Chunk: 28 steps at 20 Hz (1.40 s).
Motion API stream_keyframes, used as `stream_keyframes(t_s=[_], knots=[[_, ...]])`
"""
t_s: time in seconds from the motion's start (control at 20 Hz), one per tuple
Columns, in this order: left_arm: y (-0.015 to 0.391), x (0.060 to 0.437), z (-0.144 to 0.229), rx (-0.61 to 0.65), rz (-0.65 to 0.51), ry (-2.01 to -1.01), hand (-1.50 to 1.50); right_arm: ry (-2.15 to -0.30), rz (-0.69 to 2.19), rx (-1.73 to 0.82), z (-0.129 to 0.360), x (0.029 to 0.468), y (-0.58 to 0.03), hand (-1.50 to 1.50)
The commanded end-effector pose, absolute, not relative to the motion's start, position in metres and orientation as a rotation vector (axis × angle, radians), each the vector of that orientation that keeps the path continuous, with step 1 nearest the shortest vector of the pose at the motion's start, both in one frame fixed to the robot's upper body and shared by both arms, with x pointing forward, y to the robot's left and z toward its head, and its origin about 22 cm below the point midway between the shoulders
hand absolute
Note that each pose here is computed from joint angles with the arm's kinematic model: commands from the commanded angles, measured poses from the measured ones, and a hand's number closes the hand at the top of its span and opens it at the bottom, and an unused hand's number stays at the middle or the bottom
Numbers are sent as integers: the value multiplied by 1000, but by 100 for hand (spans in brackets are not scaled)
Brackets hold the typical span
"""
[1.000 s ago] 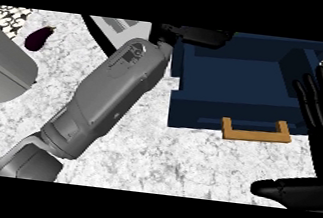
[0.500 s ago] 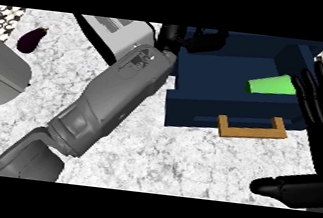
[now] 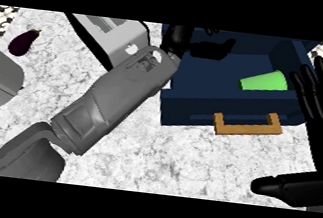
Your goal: Pick up the cup, place it into the drawer and close the drawer
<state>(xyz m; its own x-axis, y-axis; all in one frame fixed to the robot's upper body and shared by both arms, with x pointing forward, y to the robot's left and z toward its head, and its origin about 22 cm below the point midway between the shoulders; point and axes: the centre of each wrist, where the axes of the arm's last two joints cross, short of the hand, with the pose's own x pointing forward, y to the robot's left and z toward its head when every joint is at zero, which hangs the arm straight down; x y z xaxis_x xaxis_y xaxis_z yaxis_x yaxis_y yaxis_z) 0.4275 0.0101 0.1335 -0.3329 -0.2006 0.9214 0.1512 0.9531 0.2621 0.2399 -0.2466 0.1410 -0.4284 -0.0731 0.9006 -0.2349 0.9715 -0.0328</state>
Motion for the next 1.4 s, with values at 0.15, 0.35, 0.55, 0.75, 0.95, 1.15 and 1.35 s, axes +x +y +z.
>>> stream_keyframes(t_s=[0.15,0.35,0.55,0.75,0.95,1.15,1.35], knots=[[9,426,132,-28,-305,-1893,-150,-2008,179,257,143,239,-243,-150],[2,421,141,-125,-251,-1929,-150,-2013,158,308,144,237,-243,-150],[3,420,143,-259,-177,-1978,-150,-1992,131,332,149,230,-250,-150],[13,425,156,-336,-129,-1985,-150,-2000,177,321,148,226,-280,-150],[28,421,148,-344,-50,-1951,-150,-1996,261,293,145,216,-261,150],[63,424,142,-313,12,-1963,-150,-1959,489,194,147,213,-279,150],[91,415,153,-281,120,-1922,-150,-1942,529,137,153,204,-268,150]])
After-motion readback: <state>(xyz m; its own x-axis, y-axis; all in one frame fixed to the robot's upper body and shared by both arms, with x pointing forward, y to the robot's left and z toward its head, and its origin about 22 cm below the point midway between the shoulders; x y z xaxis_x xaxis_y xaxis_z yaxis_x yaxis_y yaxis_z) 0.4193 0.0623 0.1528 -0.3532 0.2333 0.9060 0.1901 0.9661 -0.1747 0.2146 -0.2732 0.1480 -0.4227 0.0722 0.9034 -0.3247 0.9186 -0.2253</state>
